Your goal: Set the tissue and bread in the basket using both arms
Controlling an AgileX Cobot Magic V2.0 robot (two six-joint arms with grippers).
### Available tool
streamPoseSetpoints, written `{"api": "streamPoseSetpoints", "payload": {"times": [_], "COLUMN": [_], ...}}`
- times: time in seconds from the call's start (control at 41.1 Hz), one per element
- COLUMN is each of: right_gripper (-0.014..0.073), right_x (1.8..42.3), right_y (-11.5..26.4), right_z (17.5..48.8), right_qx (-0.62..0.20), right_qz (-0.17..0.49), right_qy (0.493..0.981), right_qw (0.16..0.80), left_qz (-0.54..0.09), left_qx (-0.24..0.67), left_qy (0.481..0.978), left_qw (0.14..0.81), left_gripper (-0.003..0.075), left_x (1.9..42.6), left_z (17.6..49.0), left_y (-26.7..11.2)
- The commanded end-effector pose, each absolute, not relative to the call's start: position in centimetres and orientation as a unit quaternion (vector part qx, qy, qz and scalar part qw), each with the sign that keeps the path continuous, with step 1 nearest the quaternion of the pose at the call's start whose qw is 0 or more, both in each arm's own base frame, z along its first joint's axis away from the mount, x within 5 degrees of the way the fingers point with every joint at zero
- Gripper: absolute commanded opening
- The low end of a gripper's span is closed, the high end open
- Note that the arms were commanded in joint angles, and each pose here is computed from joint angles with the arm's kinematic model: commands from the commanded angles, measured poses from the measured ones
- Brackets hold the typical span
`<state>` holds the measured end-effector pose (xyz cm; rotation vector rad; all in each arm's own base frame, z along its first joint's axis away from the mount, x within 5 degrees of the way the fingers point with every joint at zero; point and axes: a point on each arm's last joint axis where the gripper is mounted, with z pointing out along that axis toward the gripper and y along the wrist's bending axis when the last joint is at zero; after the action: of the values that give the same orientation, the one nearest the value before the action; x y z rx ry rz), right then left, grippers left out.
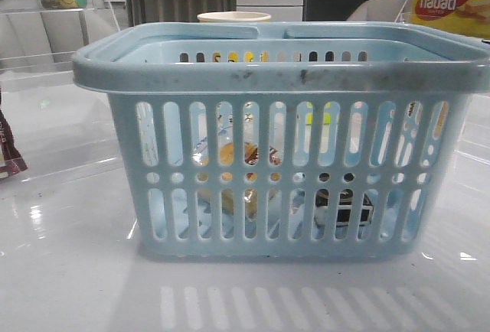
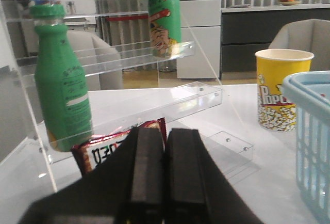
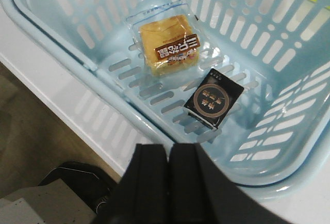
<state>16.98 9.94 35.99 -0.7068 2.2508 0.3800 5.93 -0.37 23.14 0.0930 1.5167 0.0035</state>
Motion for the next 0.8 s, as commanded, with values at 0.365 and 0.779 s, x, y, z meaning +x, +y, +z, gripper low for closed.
{"api": "streamPoseSetpoints", "payload": {"times": [0.365, 0.779], "right_gripper": [0.0057, 0.0057], "right_x": [16.9, 16.9], "right_y": [9.9, 9.9], "right_z": [37.5, 37.5], "right_qx": [-0.269, -0.269], "right_qz": [0.157, 0.157], "right_qy": [0.858, 0.858], "right_qw": [0.409, 0.409], "left_qz": [-0.001, -0.001], "left_qx": [0.023, 0.023], "left_qy": [0.647, 0.649], "left_qw": [0.762, 0.760], "left_gripper": [0.0097, 0.0096], "left_x": [5.4, 5.4], "left_z": [21.6, 21.6], "left_y": [-0.2, -0.2]}}
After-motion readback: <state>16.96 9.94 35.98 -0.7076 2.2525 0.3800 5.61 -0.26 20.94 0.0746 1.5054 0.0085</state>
